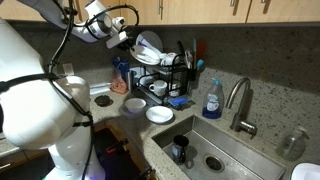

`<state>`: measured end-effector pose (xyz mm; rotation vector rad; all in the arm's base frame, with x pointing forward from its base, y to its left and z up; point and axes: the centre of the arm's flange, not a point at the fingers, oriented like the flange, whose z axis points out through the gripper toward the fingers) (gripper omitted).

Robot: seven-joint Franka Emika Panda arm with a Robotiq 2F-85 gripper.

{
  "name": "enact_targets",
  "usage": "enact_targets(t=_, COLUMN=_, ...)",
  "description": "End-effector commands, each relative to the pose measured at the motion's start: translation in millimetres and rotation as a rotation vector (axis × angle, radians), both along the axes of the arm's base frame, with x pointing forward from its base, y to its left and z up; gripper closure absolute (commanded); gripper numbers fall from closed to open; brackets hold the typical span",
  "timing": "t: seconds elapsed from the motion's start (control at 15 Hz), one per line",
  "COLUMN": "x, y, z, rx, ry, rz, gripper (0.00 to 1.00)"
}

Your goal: Put the white bowl on the dish rack on the counter

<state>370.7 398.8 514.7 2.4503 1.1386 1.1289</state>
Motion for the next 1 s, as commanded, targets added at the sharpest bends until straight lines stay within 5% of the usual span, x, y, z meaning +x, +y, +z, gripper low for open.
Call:
enact_targets(t=0.0, x=-13.2, y=-13.7, z=11.7, rx=-0.024, ry=-0.021, rz=-0.023, gripper=0.96)
enact_targets(t=0.93, x=-20.1, y=-17.5, z=9.7, rx=-0.046, ry=-0.013, rz=-0.049, gripper=0.96)
